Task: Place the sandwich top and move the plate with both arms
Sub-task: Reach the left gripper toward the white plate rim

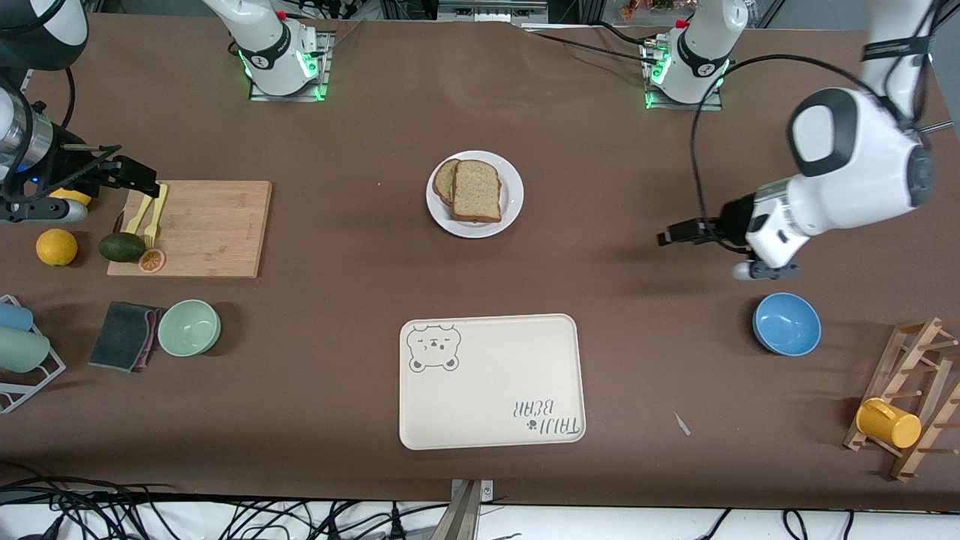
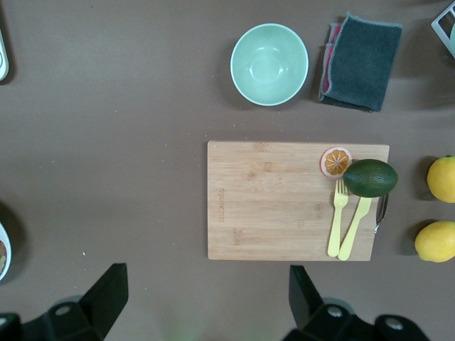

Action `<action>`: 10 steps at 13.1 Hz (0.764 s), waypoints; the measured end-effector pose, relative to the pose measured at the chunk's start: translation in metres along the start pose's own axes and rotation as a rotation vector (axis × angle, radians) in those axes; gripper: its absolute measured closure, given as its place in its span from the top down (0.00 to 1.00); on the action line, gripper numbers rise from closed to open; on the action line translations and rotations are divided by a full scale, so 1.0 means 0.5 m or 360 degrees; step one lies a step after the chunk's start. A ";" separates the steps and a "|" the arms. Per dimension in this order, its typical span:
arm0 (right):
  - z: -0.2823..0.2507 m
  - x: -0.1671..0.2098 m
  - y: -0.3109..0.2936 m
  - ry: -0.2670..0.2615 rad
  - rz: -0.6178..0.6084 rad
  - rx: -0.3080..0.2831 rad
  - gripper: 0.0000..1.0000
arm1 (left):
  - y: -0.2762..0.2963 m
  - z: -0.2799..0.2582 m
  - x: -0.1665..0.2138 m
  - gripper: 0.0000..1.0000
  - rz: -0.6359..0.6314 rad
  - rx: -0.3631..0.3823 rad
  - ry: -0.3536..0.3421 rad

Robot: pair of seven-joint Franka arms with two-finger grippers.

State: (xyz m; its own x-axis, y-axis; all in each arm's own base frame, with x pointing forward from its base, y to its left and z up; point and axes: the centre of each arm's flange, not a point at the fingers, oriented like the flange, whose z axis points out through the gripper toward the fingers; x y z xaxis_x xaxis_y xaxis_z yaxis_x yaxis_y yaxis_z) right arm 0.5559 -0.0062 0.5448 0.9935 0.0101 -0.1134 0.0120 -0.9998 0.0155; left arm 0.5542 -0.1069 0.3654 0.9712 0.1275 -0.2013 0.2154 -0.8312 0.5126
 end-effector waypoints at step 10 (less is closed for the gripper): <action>0.000 -0.001 -0.002 -0.0003 -0.0004 0.0000 1.00 | 0.018 0.380 -0.130 0.98 0.0159 -0.0314 -0.0141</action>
State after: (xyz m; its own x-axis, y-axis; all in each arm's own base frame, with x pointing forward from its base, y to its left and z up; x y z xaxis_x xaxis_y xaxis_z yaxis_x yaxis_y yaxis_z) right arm 0.5556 -0.0050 0.5448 0.9933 0.0128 -0.1151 0.0146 -0.9998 0.0154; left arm 0.4735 -0.2254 0.2243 0.9778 -0.0053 -0.2093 0.1428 -0.7142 0.6852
